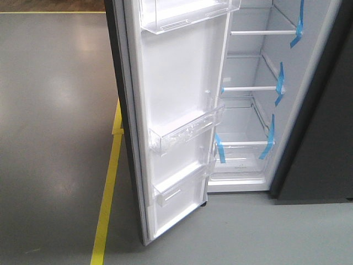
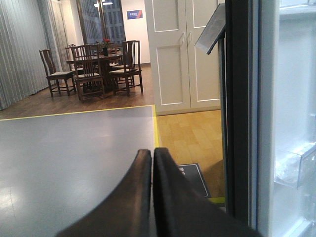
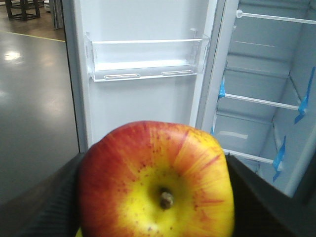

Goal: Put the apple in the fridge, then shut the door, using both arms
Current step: 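Approach the refrigerator door bins with the apple held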

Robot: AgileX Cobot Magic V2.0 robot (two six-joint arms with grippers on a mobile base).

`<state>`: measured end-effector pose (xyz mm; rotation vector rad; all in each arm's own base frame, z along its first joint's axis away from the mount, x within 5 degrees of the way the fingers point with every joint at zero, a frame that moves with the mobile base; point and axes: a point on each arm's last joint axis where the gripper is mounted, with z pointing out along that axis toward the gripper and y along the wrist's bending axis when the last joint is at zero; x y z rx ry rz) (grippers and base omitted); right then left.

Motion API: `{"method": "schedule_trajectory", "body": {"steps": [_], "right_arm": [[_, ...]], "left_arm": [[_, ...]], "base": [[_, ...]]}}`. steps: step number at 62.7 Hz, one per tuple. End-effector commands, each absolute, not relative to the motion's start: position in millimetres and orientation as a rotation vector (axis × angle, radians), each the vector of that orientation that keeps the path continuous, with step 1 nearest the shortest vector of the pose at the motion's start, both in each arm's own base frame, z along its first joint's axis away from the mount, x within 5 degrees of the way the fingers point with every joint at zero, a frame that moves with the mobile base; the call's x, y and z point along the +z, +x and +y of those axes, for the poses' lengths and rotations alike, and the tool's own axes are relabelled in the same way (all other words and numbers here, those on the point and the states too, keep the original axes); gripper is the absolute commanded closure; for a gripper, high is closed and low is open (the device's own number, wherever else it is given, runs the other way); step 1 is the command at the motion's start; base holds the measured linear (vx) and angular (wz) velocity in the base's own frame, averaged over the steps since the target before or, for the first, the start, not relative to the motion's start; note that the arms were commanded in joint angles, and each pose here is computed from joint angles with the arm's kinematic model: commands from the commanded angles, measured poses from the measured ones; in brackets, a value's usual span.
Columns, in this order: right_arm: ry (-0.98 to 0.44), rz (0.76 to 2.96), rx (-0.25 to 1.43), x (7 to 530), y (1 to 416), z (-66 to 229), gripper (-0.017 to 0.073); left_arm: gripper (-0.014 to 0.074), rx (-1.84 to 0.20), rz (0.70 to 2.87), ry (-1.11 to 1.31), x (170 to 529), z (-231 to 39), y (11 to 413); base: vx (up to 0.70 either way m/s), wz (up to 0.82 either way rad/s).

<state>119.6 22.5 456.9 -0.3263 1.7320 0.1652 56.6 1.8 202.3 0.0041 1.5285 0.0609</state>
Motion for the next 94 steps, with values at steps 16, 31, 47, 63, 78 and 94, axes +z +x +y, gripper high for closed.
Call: {"method": "schedule_trajectory", "body": {"steps": [16, 31, 47, 63, 78, 94], "right_arm": [[-0.286, 1.641, 0.153, 470.7, 117.8, 20.9, 0.0566], [-0.286, 1.641, 0.153, 470.7, 117.8, 20.9, 0.0566], [-0.286, 1.641, 0.153, 470.7, 117.8, 20.9, 0.0566], [-0.286, 1.641, 0.153, 470.7, 117.8, 20.9, 0.0566], [-0.286, 1.641, 0.153, 470.7, 117.8, 20.9, 0.0566], [-0.286, 1.641, 0.153, 470.7, 117.8, 20.9, 0.0566]], "left_arm": [[0.0600, 0.067, 1.459, -0.009, 202.9, 2.9, 55.7], [0.0600, 0.067, 1.459, -0.009, 202.9, 2.9, 55.7], [0.0600, 0.067, 1.459, -0.009, 202.9, 2.9, 55.7], [0.0600, 0.067, 1.459, -0.009, 202.9, 2.9, 55.7], [0.0600, 0.067, 1.459, -0.009, 202.9, 2.9, 55.7], [0.0600, 0.067, 1.459, -0.009, 202.9, 2.9, 55.7]], "base": [[0.17, 0.00], [0.15, 0.02], [0.12, 0.01], [0.10, -0.01], [0.08, -0.01], [0.08, 0.00]]}}
